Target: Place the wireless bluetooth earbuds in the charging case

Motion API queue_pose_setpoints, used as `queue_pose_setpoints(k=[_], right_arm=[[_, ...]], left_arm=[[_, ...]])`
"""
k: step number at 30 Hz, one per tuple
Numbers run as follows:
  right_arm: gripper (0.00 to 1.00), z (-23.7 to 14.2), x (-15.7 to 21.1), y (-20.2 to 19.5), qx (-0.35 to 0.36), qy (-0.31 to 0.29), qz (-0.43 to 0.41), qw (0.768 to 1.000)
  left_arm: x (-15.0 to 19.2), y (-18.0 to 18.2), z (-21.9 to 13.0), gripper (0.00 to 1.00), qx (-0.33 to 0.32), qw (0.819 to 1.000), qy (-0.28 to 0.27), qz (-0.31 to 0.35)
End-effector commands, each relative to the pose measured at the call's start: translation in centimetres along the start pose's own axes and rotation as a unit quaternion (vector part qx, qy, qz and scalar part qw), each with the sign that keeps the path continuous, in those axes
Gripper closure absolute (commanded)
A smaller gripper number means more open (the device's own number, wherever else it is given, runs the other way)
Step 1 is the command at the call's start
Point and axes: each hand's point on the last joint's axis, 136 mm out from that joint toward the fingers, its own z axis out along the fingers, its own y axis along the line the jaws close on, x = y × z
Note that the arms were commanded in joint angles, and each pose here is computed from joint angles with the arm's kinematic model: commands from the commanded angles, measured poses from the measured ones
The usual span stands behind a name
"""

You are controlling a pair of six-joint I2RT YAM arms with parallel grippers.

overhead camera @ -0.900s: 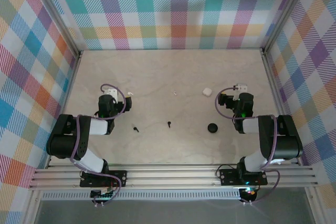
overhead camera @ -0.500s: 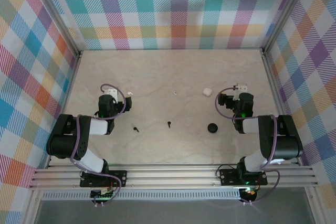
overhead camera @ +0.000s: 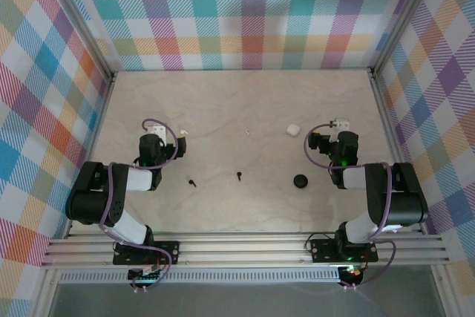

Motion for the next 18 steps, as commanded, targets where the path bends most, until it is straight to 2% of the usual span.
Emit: queue_pose_setpoints(k=[1,18], right_arm=[[0.0,0.22,-1.13,0.29,-0.008,-0.016,-0.005,1.0],[0.0,0.22,-1.13,0.33,-0.009,-0.016,-0.005,1.0]], left_arm=[[-1.52,0.55,0.14,0.0,-0.007,1.0,-0.023,-0.009],[-1.62,0.49,0.14,0.0,-0.005,1.0,-0.024,-0.009]])
